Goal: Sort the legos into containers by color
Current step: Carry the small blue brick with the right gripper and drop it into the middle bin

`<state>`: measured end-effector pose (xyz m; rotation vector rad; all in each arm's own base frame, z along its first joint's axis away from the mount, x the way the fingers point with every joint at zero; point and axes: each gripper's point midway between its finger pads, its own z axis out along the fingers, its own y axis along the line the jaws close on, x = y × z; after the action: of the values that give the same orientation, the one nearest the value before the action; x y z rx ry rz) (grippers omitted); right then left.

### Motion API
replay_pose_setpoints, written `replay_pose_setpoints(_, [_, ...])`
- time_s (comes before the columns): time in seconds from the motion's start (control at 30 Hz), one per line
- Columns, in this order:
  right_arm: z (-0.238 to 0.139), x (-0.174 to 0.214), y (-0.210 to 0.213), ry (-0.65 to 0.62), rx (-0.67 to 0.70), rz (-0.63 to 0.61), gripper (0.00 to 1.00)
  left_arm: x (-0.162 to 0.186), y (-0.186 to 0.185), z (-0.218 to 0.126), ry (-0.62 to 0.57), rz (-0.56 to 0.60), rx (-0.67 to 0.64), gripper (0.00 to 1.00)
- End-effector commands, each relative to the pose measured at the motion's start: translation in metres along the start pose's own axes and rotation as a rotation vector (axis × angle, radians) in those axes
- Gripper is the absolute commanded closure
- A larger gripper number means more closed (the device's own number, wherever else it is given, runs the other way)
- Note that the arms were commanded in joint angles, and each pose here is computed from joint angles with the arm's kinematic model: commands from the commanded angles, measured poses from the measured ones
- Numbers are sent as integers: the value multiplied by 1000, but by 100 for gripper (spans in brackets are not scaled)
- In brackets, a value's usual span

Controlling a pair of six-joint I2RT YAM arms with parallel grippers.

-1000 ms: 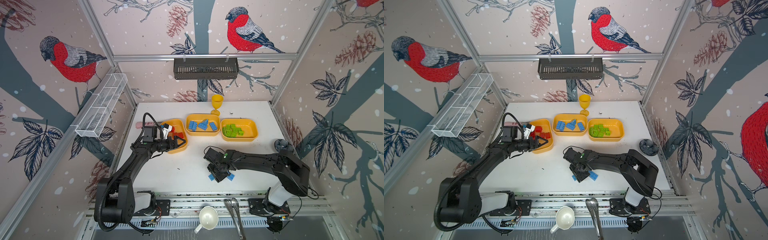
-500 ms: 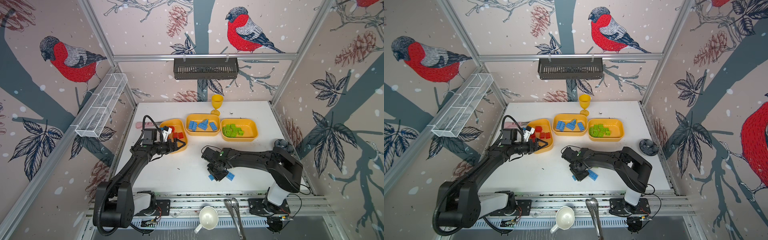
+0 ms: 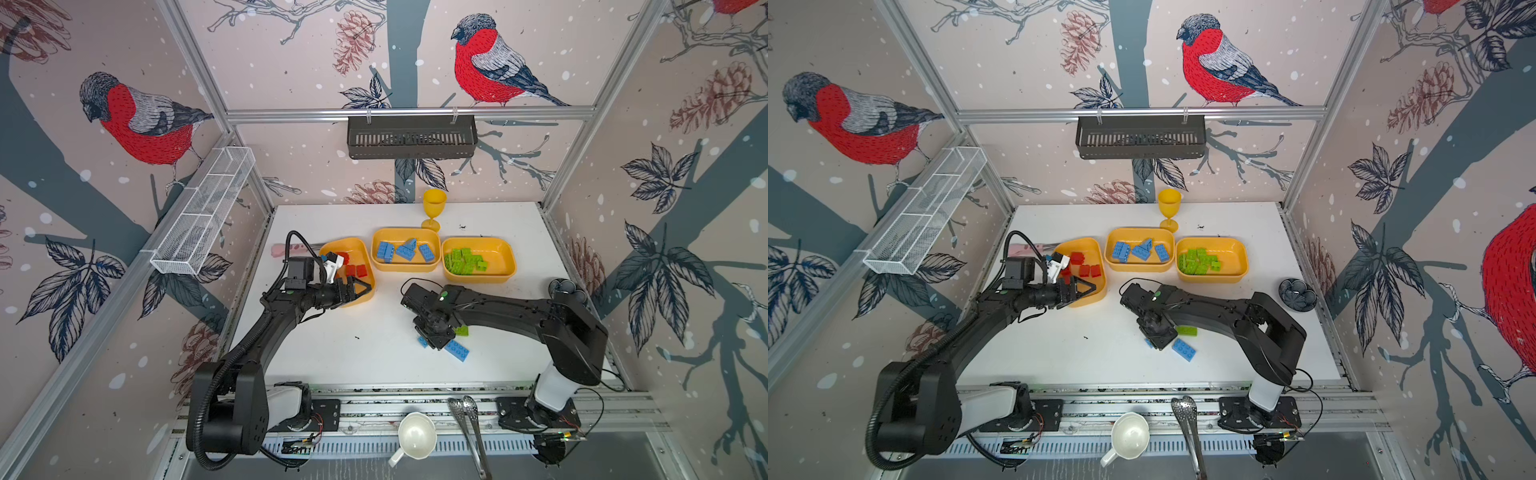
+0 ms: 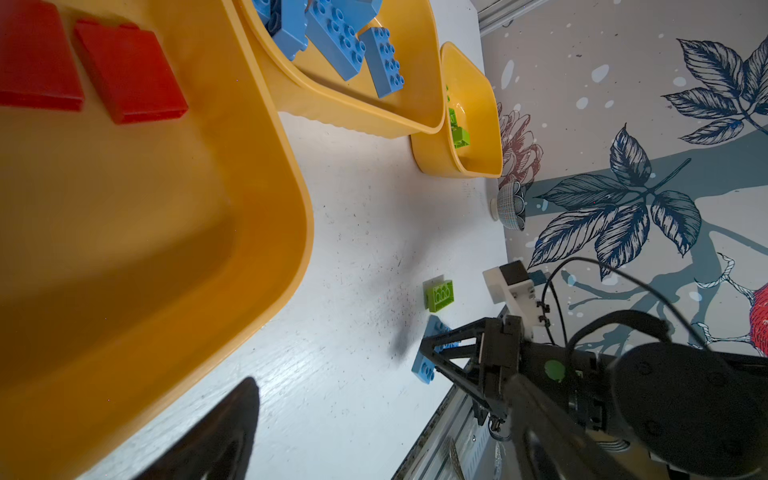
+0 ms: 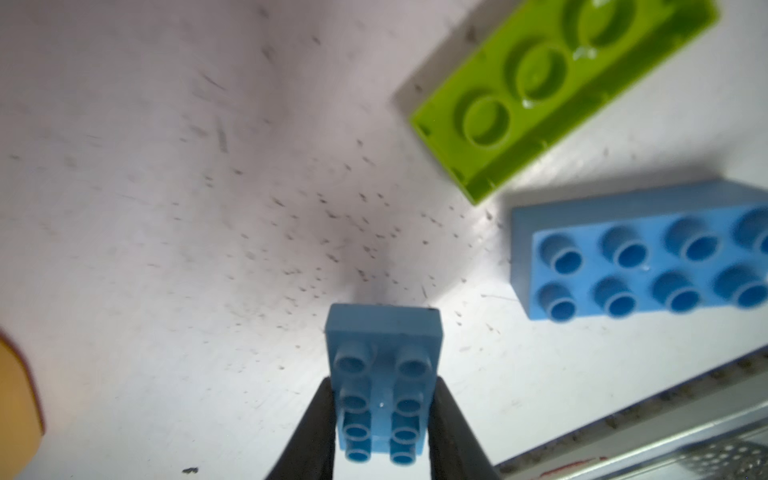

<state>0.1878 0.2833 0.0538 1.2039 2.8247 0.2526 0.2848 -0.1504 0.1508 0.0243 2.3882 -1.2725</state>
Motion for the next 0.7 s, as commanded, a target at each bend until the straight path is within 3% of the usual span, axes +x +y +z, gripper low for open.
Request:
replay_pose_setpoints(0.0, [-18, -30, 13, -137, -14, -118, 70, -12, -11, -2, -20, 48, 31, 8])
replay_pose_setpoints(0.37, [-77, -127, 113, -392, -132, -394, 71, -37, -27, -6, -62, 59, 67, 8])
replay_pose_setpoints(0.67, [-69, -173, 179, -413, -194, -527, 71, -47, -32, -6, -68, 67, 72, 8])
